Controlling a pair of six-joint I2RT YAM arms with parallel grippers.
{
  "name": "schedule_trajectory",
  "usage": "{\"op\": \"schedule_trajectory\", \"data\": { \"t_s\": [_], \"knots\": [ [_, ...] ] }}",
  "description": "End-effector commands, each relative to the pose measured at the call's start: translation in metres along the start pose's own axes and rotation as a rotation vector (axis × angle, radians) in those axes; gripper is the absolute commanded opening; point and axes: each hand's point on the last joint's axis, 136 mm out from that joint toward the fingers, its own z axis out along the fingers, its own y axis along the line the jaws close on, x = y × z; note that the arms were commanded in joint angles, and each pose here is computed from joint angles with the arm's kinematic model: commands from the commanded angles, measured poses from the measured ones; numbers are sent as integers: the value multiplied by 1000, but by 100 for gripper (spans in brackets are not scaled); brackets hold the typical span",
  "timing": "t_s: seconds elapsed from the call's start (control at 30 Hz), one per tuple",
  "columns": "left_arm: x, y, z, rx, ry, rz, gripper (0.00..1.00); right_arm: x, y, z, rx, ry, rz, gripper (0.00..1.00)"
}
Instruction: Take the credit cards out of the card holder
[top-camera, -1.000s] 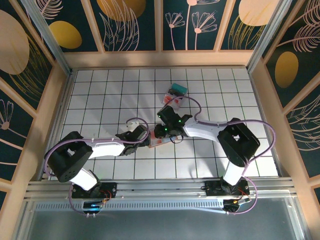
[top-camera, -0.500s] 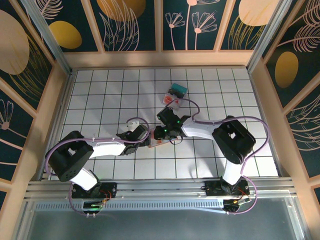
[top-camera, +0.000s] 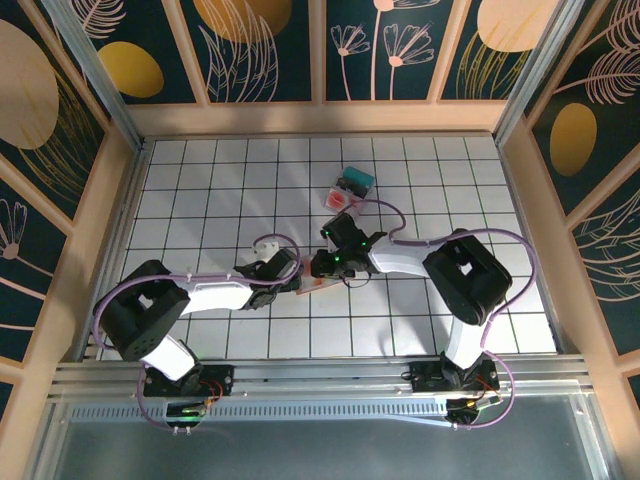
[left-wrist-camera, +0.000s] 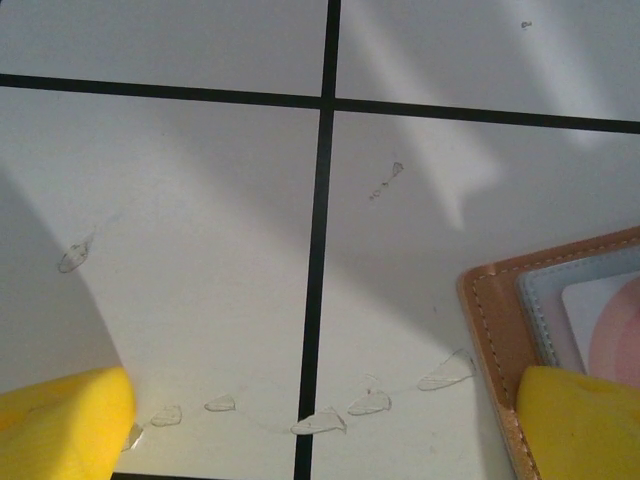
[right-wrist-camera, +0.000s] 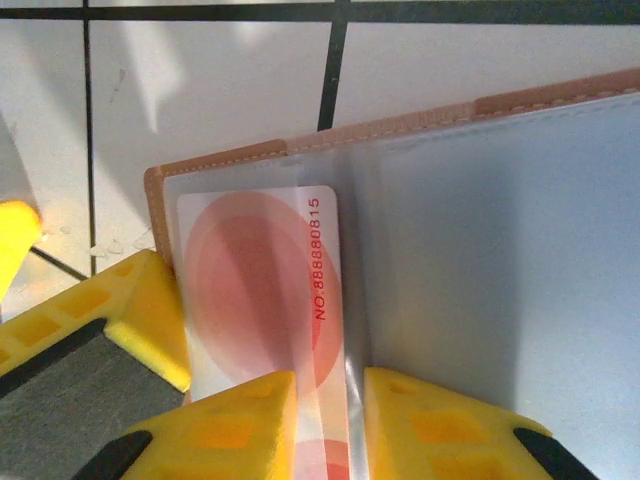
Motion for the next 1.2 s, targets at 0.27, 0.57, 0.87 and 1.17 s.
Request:
{"op": "schedule_trajectory", "data": {
  "t_s": [0.27,0.57,0.87,1.17],
  "knots": [
    [22,16,9,-77,78,44,99,-8,37,-21,-225,-27,8,22],
    [22,16,8,-76,80,45,99,-6,41,-19,-303,-16,37,19],
    [22,16,9,-85,84,49,99,-5,53,-25,-432,-3,59,18],
    [24,19,11,-110,93,56,99,-9,48,-38,-476,-24,82,15]
  ]
}}
